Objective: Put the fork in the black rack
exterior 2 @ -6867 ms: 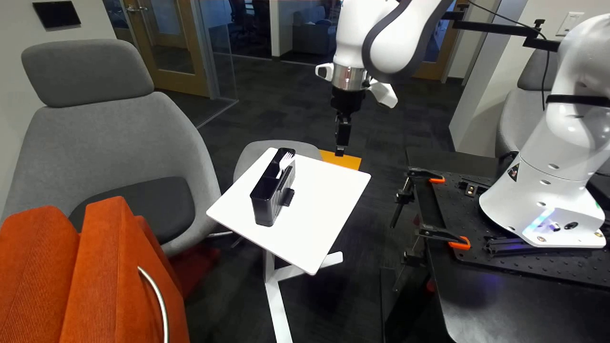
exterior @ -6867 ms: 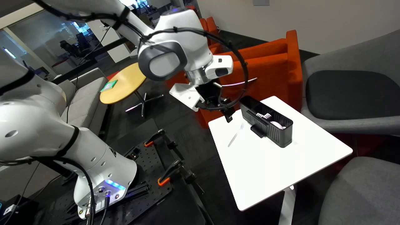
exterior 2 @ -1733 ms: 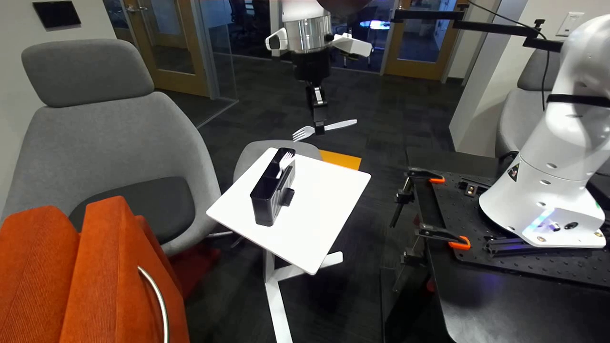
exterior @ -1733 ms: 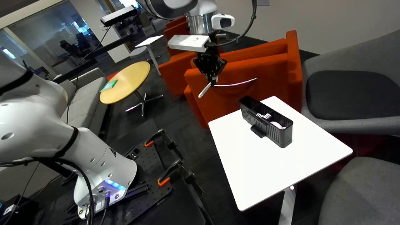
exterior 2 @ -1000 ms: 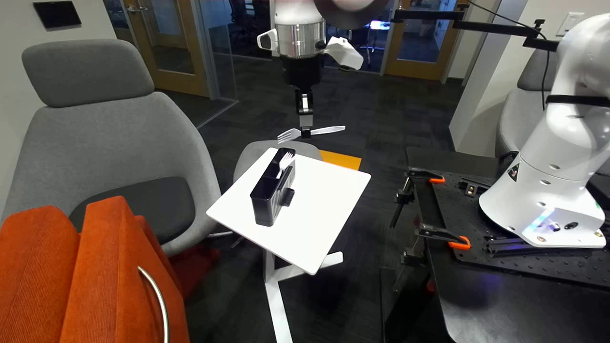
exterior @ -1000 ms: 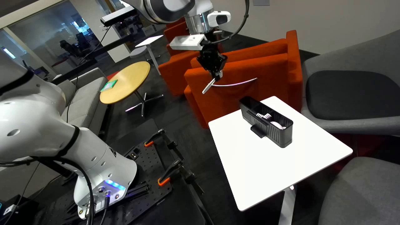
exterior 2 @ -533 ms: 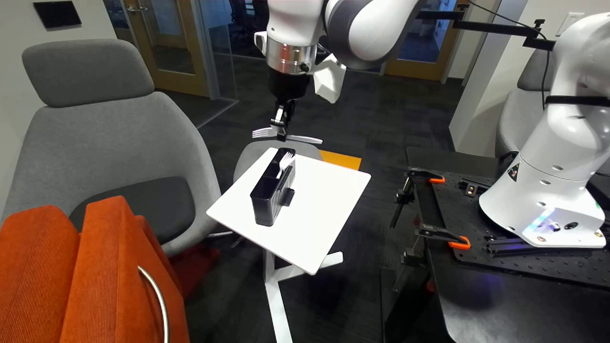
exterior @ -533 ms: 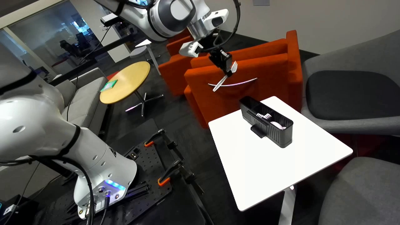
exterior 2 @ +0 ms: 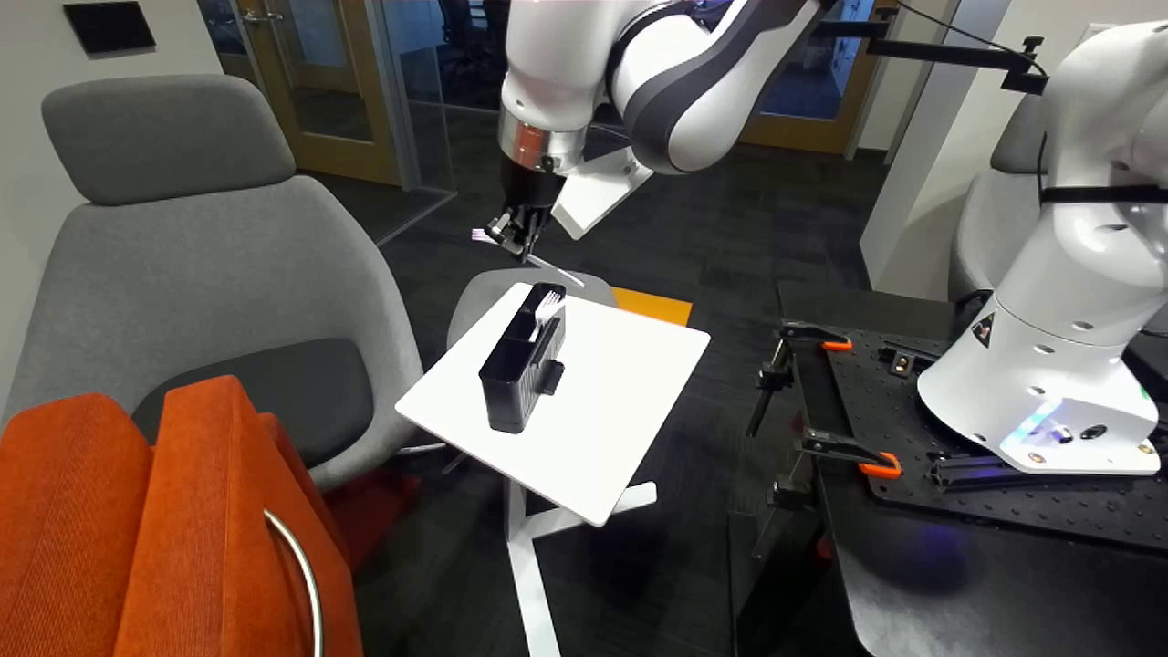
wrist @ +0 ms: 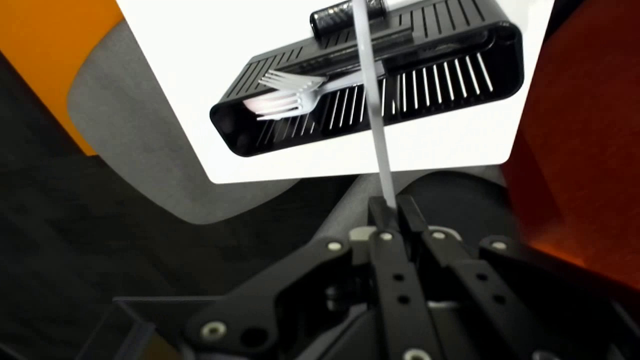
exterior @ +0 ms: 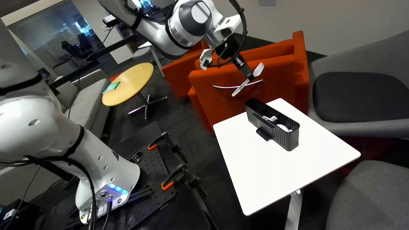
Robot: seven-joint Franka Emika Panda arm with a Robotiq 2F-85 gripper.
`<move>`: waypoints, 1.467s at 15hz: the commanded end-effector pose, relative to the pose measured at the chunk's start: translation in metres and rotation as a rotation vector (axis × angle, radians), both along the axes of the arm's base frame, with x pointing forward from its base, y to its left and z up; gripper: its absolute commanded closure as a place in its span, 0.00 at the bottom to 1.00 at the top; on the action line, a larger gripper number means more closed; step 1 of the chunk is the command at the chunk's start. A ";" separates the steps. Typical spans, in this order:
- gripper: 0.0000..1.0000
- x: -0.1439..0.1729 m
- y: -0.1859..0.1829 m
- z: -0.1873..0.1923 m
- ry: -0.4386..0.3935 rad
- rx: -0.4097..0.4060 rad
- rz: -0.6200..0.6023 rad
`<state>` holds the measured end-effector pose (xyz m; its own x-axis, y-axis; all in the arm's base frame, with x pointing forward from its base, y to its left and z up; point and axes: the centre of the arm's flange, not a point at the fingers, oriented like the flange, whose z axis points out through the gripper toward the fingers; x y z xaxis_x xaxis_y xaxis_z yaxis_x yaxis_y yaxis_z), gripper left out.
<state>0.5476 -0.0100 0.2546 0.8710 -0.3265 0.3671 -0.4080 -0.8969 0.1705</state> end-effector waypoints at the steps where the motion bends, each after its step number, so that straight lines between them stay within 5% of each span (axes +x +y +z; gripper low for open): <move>1: 0.98 0.004 0.025 -0.021 -0.108 -0.100 -0.134; 2: 0.98 0.009 0.002 -0.001 -0.053 -0.042 -0.070; 8: 0.98 0.015 0.004 -0.011 -0.072 -0.091 -0.098; 14: 0.98 0.042 0.040 -0.054 -0.285 -0.222 -0.209; 22: 0.98 0.046 0.064 -0.087 -0.569 -0.282 -0.449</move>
<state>0.6060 0.0555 0.1924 0.4284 -0.4379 0.7904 -0.7710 -0.6332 0.0670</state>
